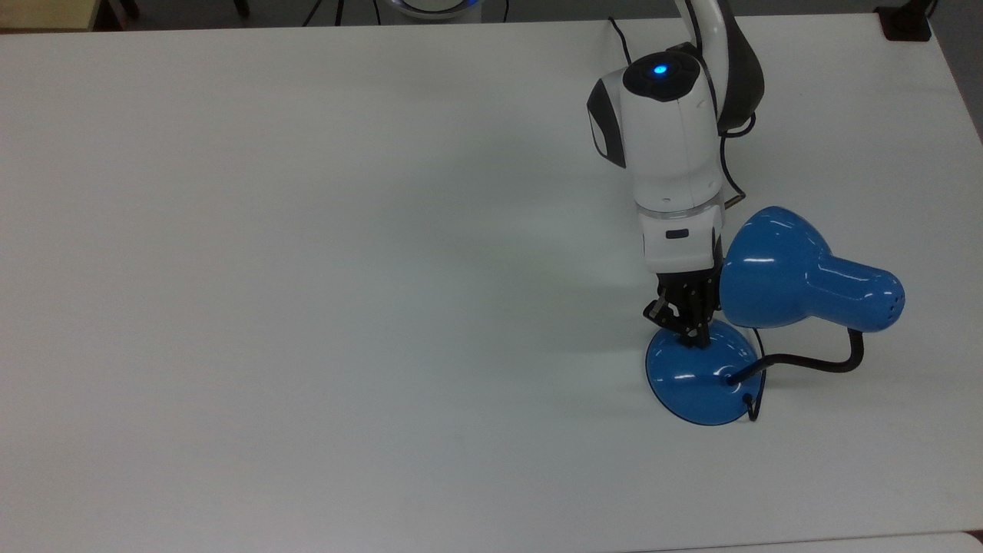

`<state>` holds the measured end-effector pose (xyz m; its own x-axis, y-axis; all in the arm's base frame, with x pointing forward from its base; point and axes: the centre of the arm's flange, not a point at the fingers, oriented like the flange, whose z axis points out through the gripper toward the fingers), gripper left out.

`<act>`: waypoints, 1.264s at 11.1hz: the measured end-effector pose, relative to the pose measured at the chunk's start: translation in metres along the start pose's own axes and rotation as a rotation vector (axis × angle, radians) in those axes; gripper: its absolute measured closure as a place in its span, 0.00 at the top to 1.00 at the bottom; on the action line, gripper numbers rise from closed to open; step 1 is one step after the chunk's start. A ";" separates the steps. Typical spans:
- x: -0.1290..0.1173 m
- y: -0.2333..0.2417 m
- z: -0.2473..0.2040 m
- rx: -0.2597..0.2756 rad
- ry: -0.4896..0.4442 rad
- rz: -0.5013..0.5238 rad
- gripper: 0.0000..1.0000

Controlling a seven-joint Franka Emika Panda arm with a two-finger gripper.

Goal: Turn on the lamp

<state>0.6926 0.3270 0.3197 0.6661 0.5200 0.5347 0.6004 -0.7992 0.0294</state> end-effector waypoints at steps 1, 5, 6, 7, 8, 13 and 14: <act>0.000 0.000 0.000 0.000 0.001 0.000 0.02; 0.000 0.000 0.002 -0.002 0.008 0.000 0.02; 0.000 0.000 0.001 -0.002 0.008 0.000 0.02; 0.000 0.001 0.001 -0.003 0.008 0.002 0.02; 0.000 0.003 0.001 -0.005 0.007 0.003 0.02; -0.008 0.014 -0.047 -0.015 0.004 0.026 0.03; -0.017 0.020 -0.061 -0.013 -0.013 0.039 0.03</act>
<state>0.6663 0.2839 0.3632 0.6946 0.4924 0.5244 0.5682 -0.8227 0.0198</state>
